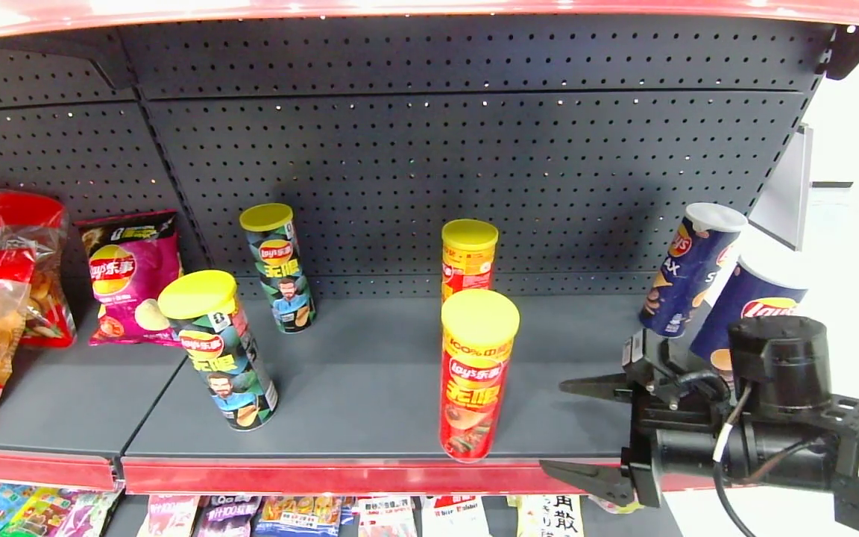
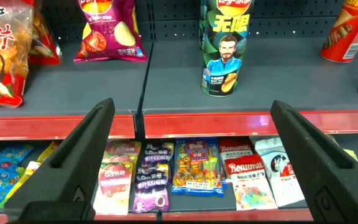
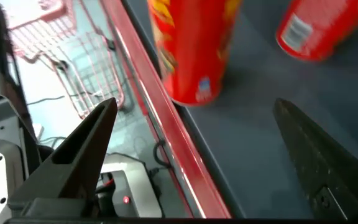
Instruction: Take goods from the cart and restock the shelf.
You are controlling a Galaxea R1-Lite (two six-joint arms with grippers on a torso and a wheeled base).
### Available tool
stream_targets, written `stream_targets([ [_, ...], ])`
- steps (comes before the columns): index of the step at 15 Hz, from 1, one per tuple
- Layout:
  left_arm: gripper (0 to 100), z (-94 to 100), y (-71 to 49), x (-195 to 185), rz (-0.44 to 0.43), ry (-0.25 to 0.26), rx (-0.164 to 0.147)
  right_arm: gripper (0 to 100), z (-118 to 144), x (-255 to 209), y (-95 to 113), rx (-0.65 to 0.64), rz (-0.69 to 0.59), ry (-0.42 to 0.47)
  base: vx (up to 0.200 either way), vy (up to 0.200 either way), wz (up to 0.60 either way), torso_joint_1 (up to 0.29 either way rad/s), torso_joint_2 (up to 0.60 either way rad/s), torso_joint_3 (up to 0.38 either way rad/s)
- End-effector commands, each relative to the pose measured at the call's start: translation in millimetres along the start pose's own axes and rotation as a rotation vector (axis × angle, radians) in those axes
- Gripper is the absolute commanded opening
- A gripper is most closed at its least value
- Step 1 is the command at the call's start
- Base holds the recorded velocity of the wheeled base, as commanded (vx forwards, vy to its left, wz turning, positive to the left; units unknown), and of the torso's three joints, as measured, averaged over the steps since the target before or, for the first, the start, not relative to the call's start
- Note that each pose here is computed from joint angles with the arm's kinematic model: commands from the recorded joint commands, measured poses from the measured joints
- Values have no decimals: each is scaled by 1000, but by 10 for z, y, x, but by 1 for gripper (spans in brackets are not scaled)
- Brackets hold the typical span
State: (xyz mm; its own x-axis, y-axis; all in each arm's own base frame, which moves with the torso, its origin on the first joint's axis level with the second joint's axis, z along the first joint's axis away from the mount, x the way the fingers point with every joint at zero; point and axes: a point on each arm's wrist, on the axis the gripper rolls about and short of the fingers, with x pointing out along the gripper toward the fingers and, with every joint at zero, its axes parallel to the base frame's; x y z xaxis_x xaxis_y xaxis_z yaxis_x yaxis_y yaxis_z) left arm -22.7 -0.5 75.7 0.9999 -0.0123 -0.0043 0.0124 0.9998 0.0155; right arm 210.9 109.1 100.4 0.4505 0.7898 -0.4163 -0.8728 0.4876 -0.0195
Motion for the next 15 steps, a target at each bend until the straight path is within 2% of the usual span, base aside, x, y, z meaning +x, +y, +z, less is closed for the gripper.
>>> stream_targets([
  [1, 100, 0, 0, 0, 0, 0, 0, 100, 49, -291, 142, 19, -85, -5, 0, 0, 0, 0, 0, 0],
  [5, 100, -2, 0, 0, 0, 2, 0, 100, 93, -888, 426, 20, -278, 7, 0, 0, 0, 0, 0, 0],
  [8, 100, 0, 0, 0, 0, 0, 0, 100, -124, -1539, 826, 31, -511, -39, 0, 0, 0, 0, 0, 0],
  [9, 100, 0, 0, 0, 0, 0, 0, 100, -207, -1757, 1000, 33, -664, -75, 0, 0, 0, 0, 0, 0],
  [11, 100, 0, 0, 0, 0, 0, 0, 100, -336, -1904, 1182, 60, -835, -114, 0, 0, 0, 0, 0, 0],
  [12, 100, 0, 0, 0, 0, 0, 0, 100, -438, -1915, 1253, 113, -899, -142, 0, 0, 0, 0, 0, 0],
  [15, 100, 0, 0, 0, 0, 0, 0, 100, -884, -1825, 1449, 139, -929, -241, 0, 0, 0, 0, 0, 0],
])
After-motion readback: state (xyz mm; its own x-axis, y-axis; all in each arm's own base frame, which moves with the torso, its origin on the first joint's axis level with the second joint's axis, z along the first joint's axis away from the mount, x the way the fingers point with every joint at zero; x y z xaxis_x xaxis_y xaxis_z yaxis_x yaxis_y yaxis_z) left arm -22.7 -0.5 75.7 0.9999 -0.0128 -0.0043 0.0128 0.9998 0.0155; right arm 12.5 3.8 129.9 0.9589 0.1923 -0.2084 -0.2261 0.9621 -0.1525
